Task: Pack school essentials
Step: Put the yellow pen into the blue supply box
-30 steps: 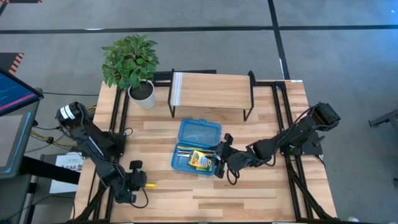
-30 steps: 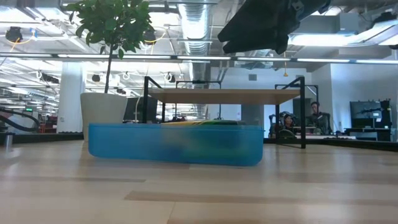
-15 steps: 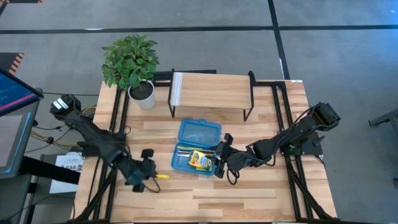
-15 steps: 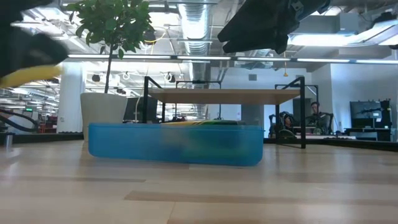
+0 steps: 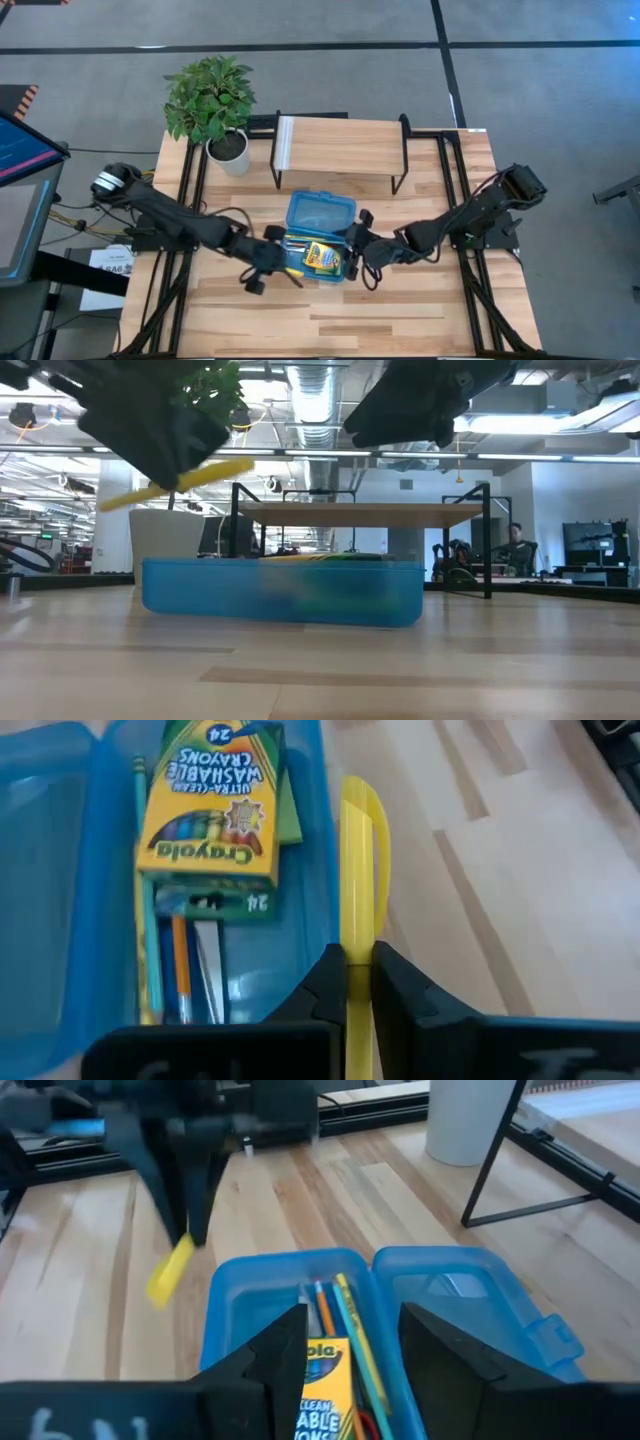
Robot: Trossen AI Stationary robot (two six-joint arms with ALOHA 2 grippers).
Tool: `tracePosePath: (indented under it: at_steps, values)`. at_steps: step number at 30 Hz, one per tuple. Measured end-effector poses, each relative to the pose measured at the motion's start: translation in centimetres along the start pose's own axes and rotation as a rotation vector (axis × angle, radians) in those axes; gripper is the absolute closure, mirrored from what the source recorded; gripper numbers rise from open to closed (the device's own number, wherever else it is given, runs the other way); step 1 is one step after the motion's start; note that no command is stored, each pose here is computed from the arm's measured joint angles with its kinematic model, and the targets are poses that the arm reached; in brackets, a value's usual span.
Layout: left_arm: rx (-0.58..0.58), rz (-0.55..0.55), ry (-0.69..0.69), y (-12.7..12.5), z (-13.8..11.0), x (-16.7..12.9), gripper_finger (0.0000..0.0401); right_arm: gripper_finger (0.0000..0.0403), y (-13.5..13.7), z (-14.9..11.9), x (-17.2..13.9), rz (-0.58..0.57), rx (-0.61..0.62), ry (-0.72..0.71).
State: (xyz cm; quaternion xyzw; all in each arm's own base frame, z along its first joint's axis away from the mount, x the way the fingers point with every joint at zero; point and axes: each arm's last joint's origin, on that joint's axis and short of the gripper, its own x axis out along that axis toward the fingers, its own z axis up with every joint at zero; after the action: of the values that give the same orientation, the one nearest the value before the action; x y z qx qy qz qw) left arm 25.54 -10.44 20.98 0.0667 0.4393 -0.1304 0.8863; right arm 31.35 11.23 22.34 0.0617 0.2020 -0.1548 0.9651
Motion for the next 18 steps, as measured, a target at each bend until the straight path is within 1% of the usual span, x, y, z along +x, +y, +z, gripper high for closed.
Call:
tracePosePath:
  at_steps: [3,8,11,14,18]
  values:
    - [0.033,-0.02,0.021,0.2,0.9,1.7,0.04,0.0227,-0.2,0.1,0.1,-0.008,0.001,-0.002]
    - [0.069,-0.01,0.067,0.7,1.7,4.2,0.0394,0.0227,-0.3,0.2,0.2,-0.012,0.004,-0.003]
    - [0.062,0.002,0.085,1.4,2.1,5.3,0.039,0.0229,-0.3,0.1,0.2,-0.012,0.003,-0.003]
    - [0.054,-0.001,0.1,2.0,2.3,6.0,0.0392,0.0231,-0.2,0.1,0.2,-0.009,-0.004,-0.003]
    - [0.035,-0.01,0.091,2.7,2.5,6.1,0.0393,0.0232,-0.2,0.1,0.2,-0.009,-0.005,-0.003]
